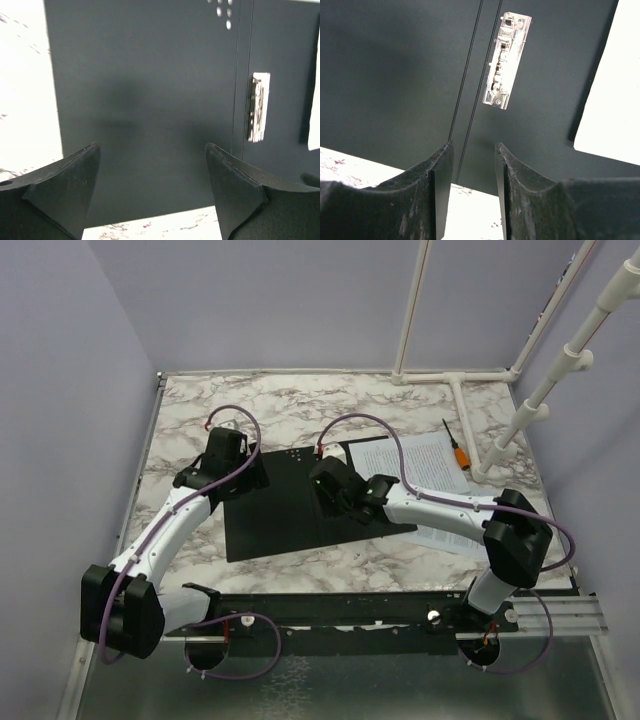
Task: Put the files into the folder
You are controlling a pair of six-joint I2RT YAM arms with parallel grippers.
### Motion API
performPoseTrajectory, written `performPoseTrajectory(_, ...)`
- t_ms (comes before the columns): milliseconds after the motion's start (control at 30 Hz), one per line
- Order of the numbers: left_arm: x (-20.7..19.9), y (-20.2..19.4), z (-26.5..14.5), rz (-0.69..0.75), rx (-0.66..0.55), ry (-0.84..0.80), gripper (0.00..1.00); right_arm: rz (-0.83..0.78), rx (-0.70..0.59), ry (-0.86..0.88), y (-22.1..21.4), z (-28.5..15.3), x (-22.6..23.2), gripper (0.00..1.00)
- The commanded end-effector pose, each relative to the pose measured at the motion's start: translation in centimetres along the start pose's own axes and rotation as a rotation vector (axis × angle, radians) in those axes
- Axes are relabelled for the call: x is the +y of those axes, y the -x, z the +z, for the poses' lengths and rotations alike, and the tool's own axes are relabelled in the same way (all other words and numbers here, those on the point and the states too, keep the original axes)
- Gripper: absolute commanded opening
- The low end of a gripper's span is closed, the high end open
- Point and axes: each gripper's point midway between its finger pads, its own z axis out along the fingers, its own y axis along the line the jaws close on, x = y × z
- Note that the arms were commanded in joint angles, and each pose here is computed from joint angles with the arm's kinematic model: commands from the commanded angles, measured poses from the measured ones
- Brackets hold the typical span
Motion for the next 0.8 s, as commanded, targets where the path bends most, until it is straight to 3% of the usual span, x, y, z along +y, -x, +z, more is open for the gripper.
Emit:
performPoseTrajectory(0,-0.6,-3.3,1.3,-0.010,0.069,0.023,0.86,-0.005,0.027,0.013,0.1,1.0,0.3,0.40)
performPoseTrajectory(167,-1.1,-5.3,2.8,-0.037,0.110,0.007,0.88,0.004,0.046,0.008,-0.3,2.2,0.1,0.31)
performPoseTrajectory(567,-1.1,-8.9,4.5,-0.018,0.187,0.038,0.89,0.001,0.082,-0.003,-0.5,4.4,0.2,0.23)
performPoseTrajectory(633,-1.0,-9.2,4.5,-0.014,0.188,0.051,0.99,0.002,0.083,-0.004,-0.5,4.6,0.1,0.21)
performPoseTrajectory(767,-0.5,-9.5,4.6,-0.009,0.185,0.088,0.99,0.004,0.089,-0.012,-0.5,5.2,-0.1,0.19)
